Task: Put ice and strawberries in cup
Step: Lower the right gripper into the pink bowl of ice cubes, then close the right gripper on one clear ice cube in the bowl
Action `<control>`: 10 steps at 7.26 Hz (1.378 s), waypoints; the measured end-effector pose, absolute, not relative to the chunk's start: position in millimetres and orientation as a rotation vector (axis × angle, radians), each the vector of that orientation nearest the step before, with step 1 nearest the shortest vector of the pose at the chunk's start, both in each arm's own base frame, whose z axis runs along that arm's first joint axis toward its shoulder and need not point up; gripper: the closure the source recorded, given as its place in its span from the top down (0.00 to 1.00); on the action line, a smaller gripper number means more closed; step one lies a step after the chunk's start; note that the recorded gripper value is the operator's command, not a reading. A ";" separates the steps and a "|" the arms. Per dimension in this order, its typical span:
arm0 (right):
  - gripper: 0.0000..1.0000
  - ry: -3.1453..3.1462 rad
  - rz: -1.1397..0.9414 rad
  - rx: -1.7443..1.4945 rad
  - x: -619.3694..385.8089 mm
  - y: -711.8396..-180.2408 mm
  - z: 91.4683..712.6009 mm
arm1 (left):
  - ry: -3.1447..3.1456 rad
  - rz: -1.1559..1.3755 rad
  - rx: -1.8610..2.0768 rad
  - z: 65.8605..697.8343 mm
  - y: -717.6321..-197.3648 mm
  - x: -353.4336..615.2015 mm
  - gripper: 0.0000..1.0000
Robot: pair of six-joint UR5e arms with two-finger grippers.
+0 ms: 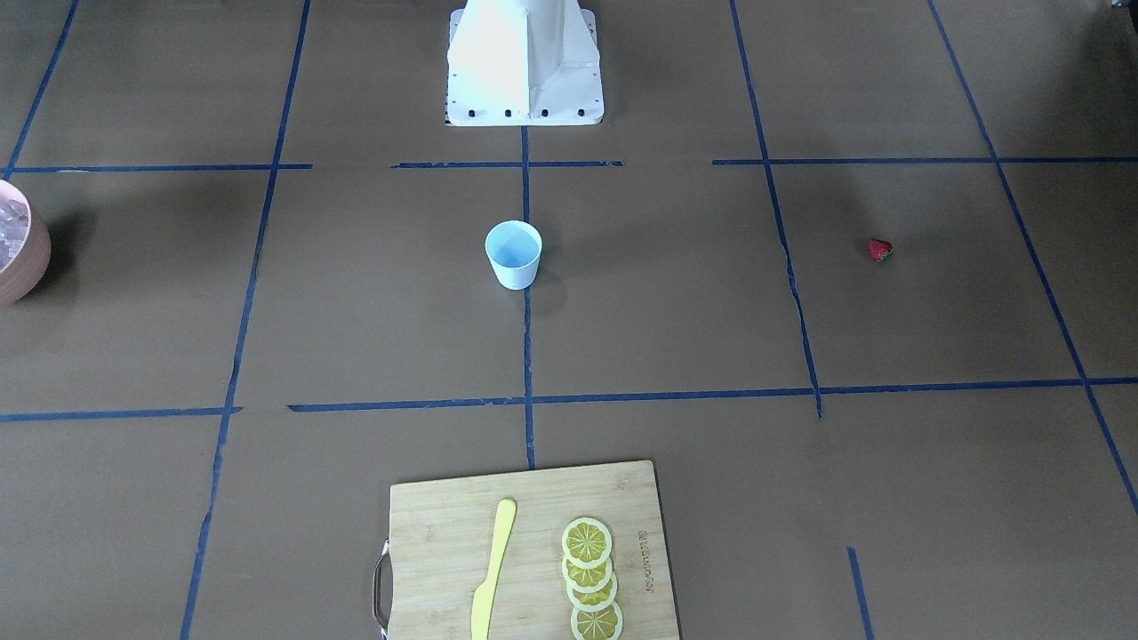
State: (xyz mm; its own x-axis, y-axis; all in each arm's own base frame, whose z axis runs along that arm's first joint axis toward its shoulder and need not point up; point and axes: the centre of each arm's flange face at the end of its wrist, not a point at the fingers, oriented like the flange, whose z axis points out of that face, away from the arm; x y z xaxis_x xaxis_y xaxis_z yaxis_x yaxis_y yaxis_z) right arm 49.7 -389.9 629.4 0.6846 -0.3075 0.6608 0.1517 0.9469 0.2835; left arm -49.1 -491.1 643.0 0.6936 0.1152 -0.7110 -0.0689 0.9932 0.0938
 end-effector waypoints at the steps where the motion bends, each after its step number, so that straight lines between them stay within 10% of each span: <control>1: 0.98 -0.771 -0.295 0.200 38.6 -380.9 637.2 | 0.798 0.104 0.064 641.9 -491.8 -48.6 1.00; 10: 0.63 -0.713 -0.508 0.125 -10.6 -373.5 675.7 | 0.799 0.112 0.079 634.3 -496.0 -47.8 1.00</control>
State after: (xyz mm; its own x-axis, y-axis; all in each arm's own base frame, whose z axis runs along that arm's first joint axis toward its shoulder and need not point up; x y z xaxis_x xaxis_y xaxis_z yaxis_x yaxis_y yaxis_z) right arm -10.6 -373.5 675.7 0.6414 -0.4857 0.5939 0.4023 0.8721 0.2787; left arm -47.8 -496.0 634.3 0.6917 0.1303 -0.7103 -0.0704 0.9911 0.1132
